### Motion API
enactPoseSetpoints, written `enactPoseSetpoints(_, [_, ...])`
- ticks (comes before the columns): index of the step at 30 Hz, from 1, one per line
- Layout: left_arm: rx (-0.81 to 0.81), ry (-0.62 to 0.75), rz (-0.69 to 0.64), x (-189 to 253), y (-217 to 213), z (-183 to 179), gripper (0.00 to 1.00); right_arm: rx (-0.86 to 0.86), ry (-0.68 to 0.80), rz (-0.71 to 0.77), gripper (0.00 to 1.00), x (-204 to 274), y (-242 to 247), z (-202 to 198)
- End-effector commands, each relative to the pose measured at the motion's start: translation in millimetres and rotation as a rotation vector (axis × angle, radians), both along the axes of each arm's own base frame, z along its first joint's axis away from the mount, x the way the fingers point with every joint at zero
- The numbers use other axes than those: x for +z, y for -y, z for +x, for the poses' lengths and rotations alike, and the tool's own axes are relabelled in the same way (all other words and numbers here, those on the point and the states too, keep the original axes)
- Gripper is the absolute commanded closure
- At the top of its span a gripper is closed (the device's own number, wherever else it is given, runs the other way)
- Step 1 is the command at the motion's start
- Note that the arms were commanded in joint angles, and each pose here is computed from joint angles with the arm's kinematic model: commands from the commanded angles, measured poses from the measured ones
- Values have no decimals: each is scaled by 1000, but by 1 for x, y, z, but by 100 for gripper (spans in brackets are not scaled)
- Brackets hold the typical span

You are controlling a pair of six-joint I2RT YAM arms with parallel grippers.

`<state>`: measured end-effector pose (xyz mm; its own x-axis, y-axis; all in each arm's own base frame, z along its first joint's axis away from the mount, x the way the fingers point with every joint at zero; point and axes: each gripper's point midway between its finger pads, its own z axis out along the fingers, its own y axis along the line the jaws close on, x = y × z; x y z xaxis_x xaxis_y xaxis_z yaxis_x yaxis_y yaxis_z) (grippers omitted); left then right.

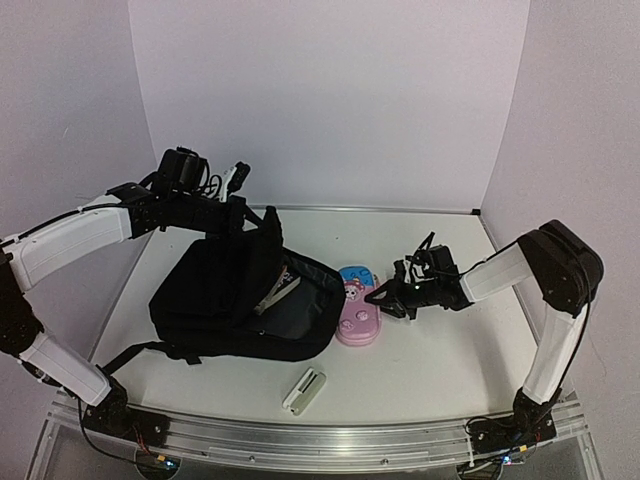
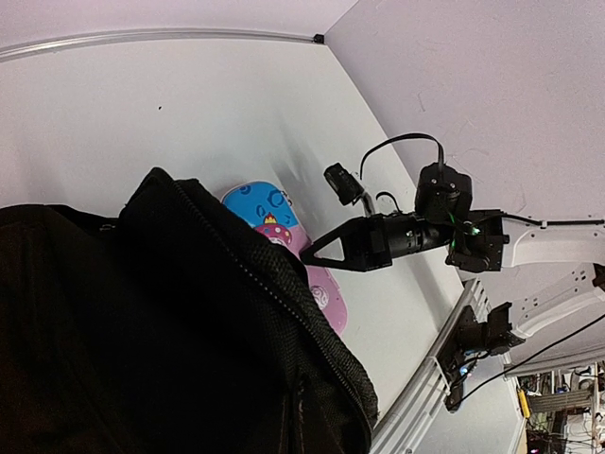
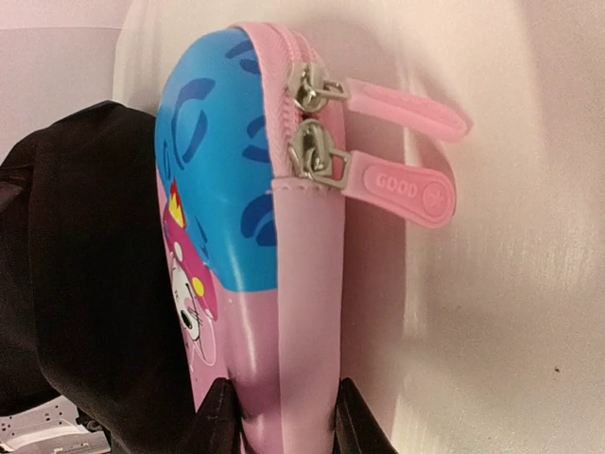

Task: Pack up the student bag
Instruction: Pick up the stationery from the center of the board, then place the stationery in the student bag.

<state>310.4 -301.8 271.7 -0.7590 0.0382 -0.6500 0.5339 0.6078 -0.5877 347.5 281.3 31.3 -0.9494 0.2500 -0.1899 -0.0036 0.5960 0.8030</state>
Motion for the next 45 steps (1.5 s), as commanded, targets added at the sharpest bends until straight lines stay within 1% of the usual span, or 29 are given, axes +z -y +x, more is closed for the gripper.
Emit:
enactPoseSetpoints(1, [-5,52,-61,30,4,3,100,21,32,100,99,22,-15,1])
enactPoseSetpoints(11, [-4,67,-73,35,2,1,100,-89,177,129,100,90,4,6])
enactPoseSetpoints(16, [-10,76,-77,40,1,-1,100,-86,212,137,100,113,6,2])
enactPoseSetpoints(18, [-8,79,-80,42,0,-1,100,-87,231,115,100,121,10,1])
enactPoseSetpoints(20, [-11,80,-84,44,0,-2,100,-86,247,59,100,127,15,0])
enactPoseSetpoints(22, [-23,80,-91,45,1,-4,100,-72,277,27,100,141,18,-1])
enactPoseSetpoints(24, [-34,80,-96,45,2,-5,100,-48,307,31,100,161,16,-3])
enactPoseSetpoints(27, [-65,78,-110,45,5,-8,100,12,340,55,100,187,1,-11])
enactPoseSetpoints(29, [-95,82,-128,48,9,-12,100,40,353,28,100,195,-12,-14])
enactPoseSetpoints(32, [-133,97,-154,56,13,-16,100,76,337,-32,100,189,-34,-18])
enactPoseSetpoints(35, [-144,111,-164,62,13,-17,100,126,332,-54,100,180,-60,-22])
enactPoseSetpoints(40, [-160,112,-173,65,14,-20,100,228,342,-71,100,168,-104,-30])
enactPoseSetpoints(45, [-186,104,-182,66,17,-23,100,331,386,-62,100,168,-143,-40])
